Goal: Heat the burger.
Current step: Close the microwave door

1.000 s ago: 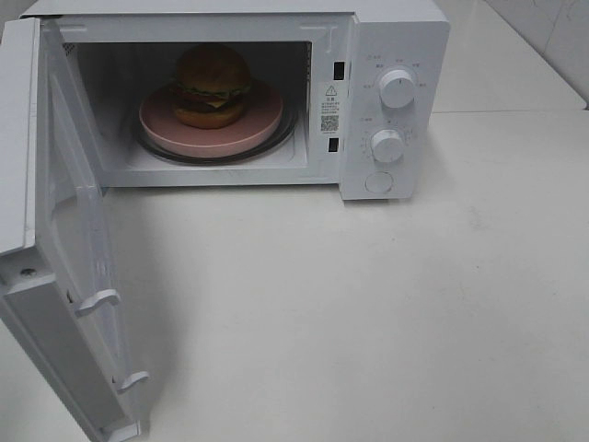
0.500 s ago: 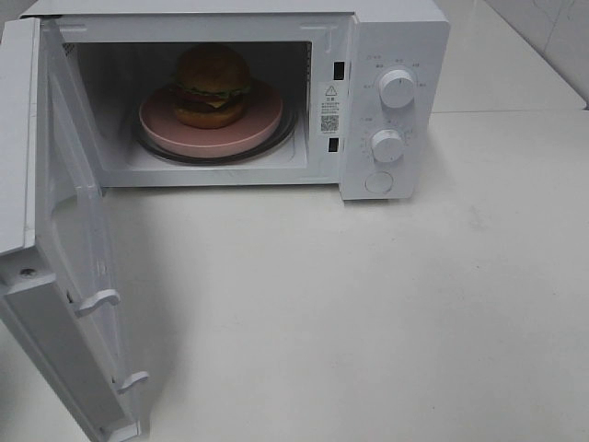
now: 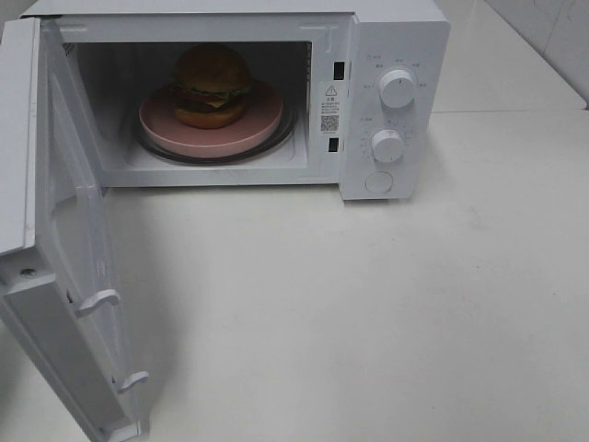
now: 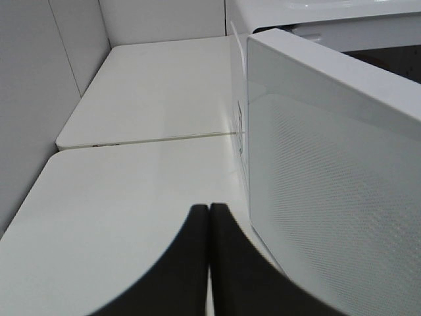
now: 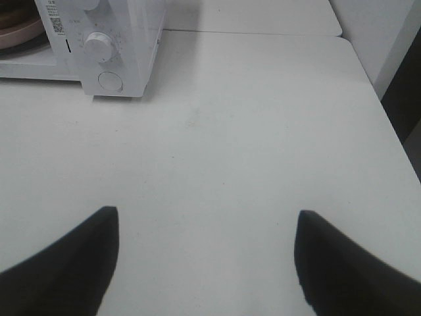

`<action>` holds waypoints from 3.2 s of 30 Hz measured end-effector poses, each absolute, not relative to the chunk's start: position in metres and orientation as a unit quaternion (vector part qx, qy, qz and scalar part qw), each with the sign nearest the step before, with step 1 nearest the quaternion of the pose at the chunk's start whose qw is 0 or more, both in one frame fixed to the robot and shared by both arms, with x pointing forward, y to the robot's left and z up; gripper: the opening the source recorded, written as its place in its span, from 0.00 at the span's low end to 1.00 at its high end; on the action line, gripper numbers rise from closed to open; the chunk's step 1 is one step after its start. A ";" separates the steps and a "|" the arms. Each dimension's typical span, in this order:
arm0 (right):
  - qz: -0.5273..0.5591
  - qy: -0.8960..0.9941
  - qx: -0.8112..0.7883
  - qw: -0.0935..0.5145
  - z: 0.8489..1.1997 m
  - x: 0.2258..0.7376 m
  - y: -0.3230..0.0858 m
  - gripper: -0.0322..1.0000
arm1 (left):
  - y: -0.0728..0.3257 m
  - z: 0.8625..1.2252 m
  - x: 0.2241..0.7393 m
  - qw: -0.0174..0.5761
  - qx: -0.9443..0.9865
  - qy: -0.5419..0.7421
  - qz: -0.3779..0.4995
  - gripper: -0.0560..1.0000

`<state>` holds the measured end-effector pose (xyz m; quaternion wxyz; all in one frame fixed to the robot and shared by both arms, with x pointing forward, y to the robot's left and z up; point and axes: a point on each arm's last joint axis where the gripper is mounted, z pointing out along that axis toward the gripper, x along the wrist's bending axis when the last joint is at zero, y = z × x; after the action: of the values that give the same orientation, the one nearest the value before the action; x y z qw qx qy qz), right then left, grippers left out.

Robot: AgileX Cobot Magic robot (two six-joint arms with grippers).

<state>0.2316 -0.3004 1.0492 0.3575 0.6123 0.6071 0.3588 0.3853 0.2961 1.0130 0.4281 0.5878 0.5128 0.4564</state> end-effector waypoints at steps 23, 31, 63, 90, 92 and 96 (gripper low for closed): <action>0.359 0.607 0.612 0.358 1.049 0.232 -0.300 0.75 | 0.252 0.964 0.441 0.495 0.664 0.446 0.339 0.05; 0.359 0.607 0.612 0.358 1.049 0.232 -0.300 0.75 | 0.225 0.958 0.460 0.502 0.694 0.417 0.304 0.05; 0.359 0.607 0.612 0.358 1.049 0.232 -0.300 0.75 | 0.091 0.955 0.537 0.563 0.675 0.391 0.274 0.05; 0.359 0.607 0.612 0.358 1.049 0.232 -0.300 0.75 | 0.022 0.945 0.583 0.575 0.692 0.353 0.257 0.05; 0.359 0.607 0.612 0.358 1.049 0.232 -0.300 0.75 | 0.018 0.946 0.587 0.580 0.685 0.360 0.256 0.05; 0.359 0.607 0.612 0.358 1.049 0.232 -0.300 0.75 | 0.015 0.945 0.591 0.574 0.686 0.366 0.257 0.05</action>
<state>0.2316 -0.3004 1.0492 0.3575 0.6123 0.6071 0.3588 0.5906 0.0146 0.9452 0.5739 0.6858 0.3662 0.2573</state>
